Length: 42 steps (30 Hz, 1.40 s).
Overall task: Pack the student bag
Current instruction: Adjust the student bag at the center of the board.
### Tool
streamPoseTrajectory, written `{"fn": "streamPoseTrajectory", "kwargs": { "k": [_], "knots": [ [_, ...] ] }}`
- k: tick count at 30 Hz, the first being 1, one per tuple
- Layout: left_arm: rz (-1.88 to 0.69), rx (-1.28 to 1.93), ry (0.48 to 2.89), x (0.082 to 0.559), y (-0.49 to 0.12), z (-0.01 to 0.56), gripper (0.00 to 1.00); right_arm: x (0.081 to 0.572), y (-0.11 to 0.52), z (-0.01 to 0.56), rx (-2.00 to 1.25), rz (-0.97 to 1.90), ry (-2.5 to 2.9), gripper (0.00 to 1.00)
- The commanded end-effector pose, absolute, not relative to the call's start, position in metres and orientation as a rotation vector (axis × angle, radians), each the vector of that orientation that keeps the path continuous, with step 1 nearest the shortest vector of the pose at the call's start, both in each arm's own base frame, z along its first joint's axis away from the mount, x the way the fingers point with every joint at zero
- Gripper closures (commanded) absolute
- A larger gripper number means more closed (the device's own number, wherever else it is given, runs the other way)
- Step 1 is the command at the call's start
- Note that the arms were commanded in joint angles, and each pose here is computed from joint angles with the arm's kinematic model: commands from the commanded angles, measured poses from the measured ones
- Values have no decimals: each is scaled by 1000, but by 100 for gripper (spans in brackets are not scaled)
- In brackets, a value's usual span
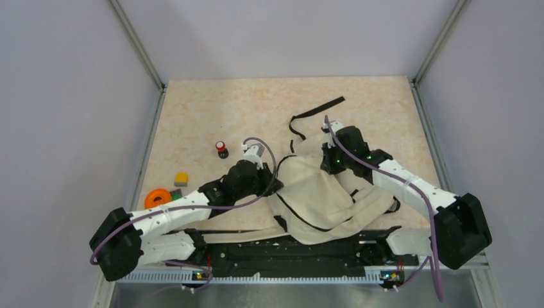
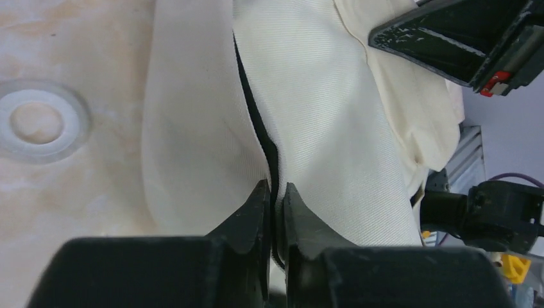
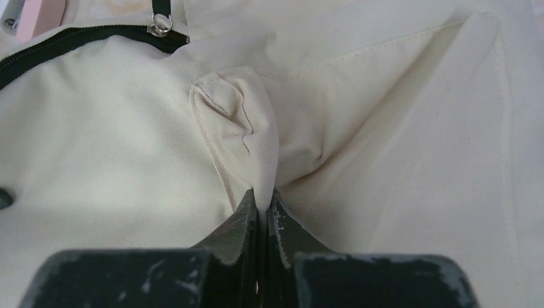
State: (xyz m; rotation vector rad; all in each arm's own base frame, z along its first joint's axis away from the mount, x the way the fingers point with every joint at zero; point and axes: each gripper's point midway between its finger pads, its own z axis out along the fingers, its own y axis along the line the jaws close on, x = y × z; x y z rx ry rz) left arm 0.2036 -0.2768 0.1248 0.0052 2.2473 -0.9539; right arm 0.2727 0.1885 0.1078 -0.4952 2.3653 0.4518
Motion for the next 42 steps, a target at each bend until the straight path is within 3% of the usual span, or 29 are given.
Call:
{"fn": "streamPoseTrajectory", "kwargs": {
  "k": [1,9,17,29,35,42],
  "knots": [
    [-1129,132,2089,212,-314,185,100,300,174,152,-328,352,2205,100],
    [-1199,519,1763,232,-375,342,100,306,113,274,-38,177,1824,100],
    [-1292,677,1508,234,-419,447,100,282,69,356,91,103,1613,100],
    [-1295,772,1360,243,-442,513,100,246,37,434,162,115,1397,100],
    [-1283,711,1404,289,-419,504,100,242,37,432,167,134,1382,100],
    [-1272,788,1337,307,-417,507,100,230,21,449,205,103,1336,100]
  ]
}}
